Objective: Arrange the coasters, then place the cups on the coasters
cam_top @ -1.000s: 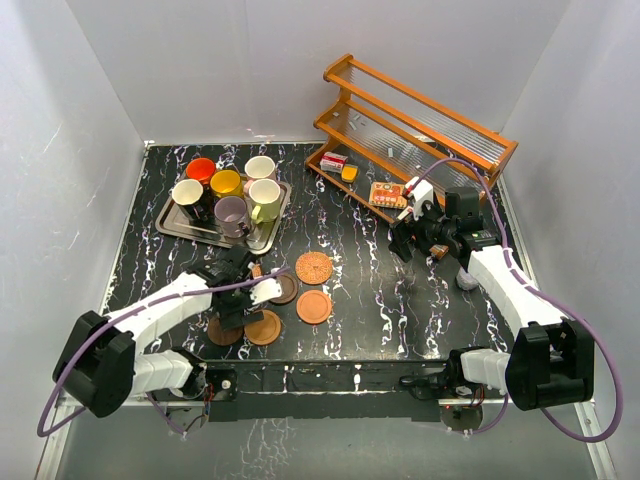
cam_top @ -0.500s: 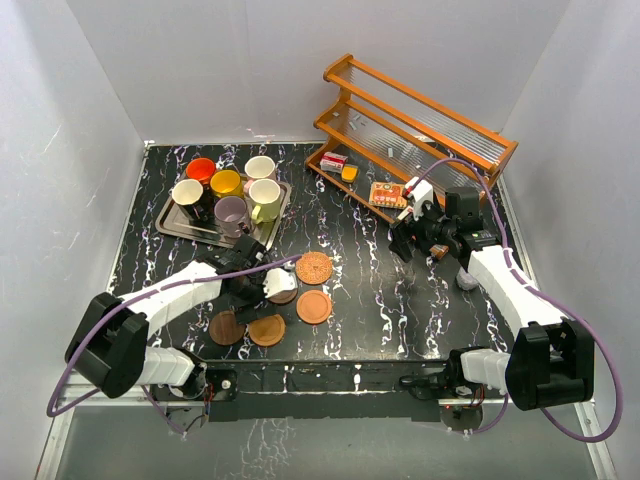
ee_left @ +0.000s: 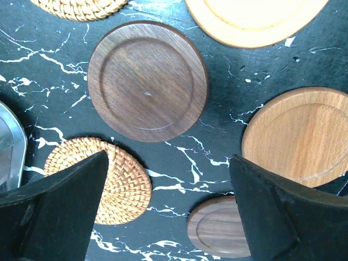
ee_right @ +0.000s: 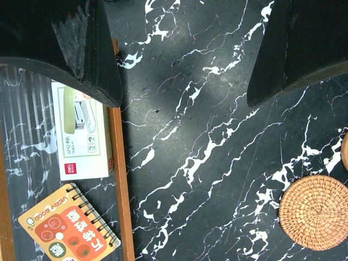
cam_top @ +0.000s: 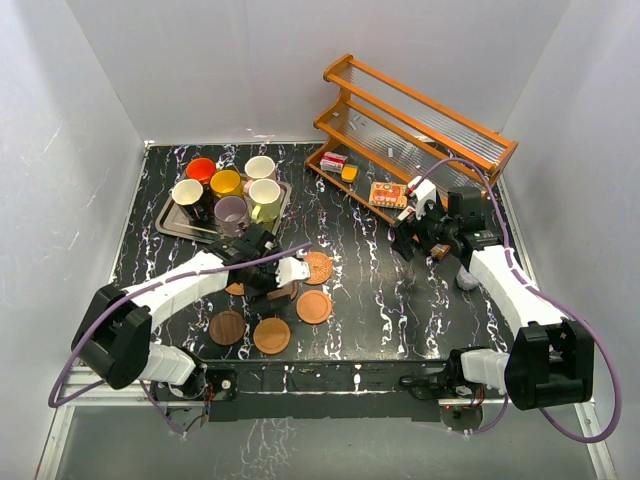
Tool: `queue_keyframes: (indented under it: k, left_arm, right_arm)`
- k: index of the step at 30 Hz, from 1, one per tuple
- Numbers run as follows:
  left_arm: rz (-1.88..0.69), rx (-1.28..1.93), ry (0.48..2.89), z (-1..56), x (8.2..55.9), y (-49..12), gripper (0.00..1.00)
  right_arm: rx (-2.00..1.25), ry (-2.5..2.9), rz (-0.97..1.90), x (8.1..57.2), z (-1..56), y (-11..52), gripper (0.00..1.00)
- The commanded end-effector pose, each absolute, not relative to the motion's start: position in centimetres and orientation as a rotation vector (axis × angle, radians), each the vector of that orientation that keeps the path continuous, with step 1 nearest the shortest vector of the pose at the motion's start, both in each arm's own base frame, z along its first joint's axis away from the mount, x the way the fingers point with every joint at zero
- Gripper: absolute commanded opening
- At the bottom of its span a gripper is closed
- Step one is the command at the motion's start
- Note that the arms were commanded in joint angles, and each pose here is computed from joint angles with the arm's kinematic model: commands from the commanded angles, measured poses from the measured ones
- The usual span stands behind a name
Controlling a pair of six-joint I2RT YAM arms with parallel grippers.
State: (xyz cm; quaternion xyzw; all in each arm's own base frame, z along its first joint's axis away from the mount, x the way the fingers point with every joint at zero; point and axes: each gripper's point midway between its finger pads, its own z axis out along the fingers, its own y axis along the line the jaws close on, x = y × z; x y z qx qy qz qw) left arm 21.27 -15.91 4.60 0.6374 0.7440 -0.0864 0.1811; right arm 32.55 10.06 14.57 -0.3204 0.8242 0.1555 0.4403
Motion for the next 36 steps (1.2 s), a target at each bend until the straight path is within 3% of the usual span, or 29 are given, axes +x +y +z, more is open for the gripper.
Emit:
queue_keyframes:
  k: [1, 10, 19, 36]
  left_arm:
    - [-0.225, 1.811, 2.139, 5.3, 20.8, -15.2, 0.92]
    - [0.156, 1.937, 2.243, 5.2, 19.3, -8.1, 0.92]
    - [0.244, 1.963, 2.256, 3.8, 17.5, -5.5, 0.93]
    - [-0.268, 1.894, 2.069, 2.1, 18.3, -15.1, 0.91]
  right_arm:
    - [-0.796, 1.987, 0.367, 33.3, 15.9, 10.1, 0.98]
    - [-0.799, 1.981, 0.364, 33.3, 16.0, 10.1, 0.98]
    - [-0.803, 1.984, 0.366, 33.3, 15.9, 10.1, 0.98]
    - [-0.8, 1.985, 0.361, 33.2, 15.9, 10.0, 0.98]
